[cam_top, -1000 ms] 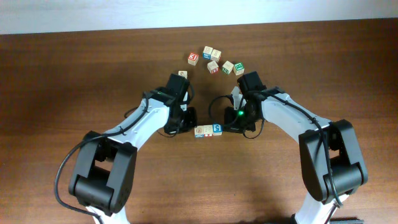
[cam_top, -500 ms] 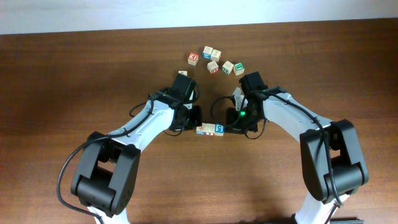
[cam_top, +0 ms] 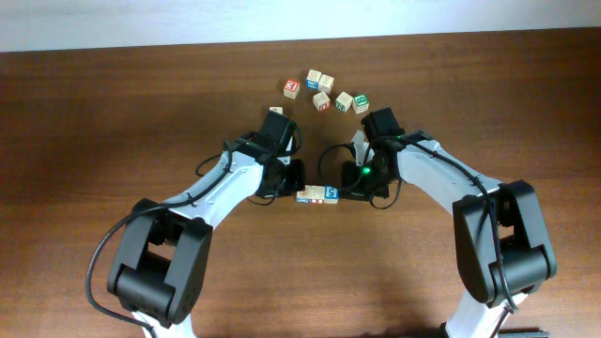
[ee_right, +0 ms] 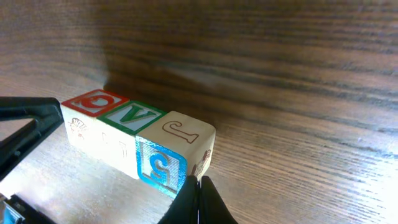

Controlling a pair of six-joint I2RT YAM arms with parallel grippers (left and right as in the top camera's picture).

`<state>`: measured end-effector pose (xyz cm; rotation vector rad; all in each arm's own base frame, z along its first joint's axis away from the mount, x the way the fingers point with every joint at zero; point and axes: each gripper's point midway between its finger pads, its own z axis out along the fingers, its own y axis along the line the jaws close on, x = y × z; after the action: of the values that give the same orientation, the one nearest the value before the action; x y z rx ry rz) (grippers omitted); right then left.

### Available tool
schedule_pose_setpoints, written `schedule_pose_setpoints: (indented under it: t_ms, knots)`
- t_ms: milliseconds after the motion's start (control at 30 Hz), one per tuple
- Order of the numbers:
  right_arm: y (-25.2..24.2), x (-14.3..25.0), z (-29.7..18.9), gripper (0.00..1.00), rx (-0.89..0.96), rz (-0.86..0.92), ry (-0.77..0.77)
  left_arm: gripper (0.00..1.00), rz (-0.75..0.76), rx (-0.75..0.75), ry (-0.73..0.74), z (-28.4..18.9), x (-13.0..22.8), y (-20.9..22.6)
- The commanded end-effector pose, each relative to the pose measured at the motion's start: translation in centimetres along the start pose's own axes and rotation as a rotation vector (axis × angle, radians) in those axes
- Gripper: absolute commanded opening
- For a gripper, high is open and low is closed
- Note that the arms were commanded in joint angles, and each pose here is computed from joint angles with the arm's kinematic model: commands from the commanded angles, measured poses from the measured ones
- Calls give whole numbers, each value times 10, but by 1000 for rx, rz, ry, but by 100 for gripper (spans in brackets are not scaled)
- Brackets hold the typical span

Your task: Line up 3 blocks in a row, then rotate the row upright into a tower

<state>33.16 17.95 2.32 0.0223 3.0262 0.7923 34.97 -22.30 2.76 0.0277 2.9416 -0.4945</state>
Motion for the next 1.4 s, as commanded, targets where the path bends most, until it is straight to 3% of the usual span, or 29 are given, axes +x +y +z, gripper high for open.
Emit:
schedule_pose_setpoints:
  t_ms: [0,367,667,1367]
  knots:
    - [6,1,6,5,-34,2,13,0,69,70,16,-5,12,-28]
    - [5,1,6,5,-34,5,14,0,93,54,-10,-10,-2,-11]
    - [6,-3,3,13,-31,2,4,1,122,70,2,-21,-9,-4]
    - [2,-5,4,8,-1,6,-9,0,167,-1,18,-20,-4,8]
